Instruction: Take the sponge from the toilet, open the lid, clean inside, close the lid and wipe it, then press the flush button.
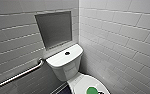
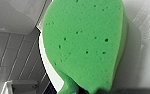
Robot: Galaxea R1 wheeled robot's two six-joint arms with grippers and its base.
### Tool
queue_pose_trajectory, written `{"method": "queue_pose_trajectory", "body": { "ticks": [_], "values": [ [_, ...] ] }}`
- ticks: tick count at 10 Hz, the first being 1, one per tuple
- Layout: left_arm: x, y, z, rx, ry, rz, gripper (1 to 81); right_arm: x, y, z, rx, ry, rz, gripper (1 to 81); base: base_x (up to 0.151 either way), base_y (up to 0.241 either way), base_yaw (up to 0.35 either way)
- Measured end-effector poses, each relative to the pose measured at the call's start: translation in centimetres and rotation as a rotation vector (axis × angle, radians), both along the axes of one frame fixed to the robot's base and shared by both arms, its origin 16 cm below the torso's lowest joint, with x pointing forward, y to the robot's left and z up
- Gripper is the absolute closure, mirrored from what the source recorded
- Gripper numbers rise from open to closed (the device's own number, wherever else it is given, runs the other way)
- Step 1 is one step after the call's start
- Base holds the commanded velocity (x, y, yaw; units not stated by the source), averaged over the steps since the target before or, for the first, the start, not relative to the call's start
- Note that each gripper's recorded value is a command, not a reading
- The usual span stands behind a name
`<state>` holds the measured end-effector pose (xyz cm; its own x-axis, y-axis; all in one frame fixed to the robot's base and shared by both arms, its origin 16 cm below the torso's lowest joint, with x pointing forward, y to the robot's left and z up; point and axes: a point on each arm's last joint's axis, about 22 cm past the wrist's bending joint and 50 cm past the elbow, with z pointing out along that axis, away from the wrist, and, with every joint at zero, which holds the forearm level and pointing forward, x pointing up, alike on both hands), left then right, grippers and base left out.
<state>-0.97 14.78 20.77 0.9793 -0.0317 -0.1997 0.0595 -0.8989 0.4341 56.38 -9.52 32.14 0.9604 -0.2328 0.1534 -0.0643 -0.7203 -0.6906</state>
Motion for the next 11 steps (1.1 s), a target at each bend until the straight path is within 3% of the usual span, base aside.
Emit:
{"method": "queue_pose_trajectory", "body": {
  "ticks": [3, 5, 8, 10, 11],
  "values": [
    [0.0, 0.0, 0.0, -0.001, 0.0, 0.001, 1.0, -0.2, -1.0, 0.4, -0.002, 0.004, 0.004, 81.1, 0.0, 0.0, 0.0],
    [0.2, -0.7, 0.3, -0.019, -0.003, 0.006, 1.0, -0.6, -3.4, 1.8, -0.001, 0.011, 0.016, 81.1, 0.0, 0.0, 0.0],
    [1.7, -0.9, 0.9, -0.055, -0.02, 0.017, 1.0, -1.4, -4.7, 6.4, 0.065, -0.008, 0.045, 81.1, 0.0, 0.0, 0.0],
    [3.9, -0.2, 1.4, -0.083, -0.046, 0.024, 1.0, -3.3, -11.5, 5.6, -0.003, 0.017, -0.01, 81.1, 0.0, 0.0, 0.0],
    [5.1, 0.2, 1.8, -0.101, -0.06, 0.027, 1.0, -7.7, -16.0, 3.9, -0.057, 0.08, -0.042, 81.1, 0.0, 0.0, 0.0]
  ]
}}
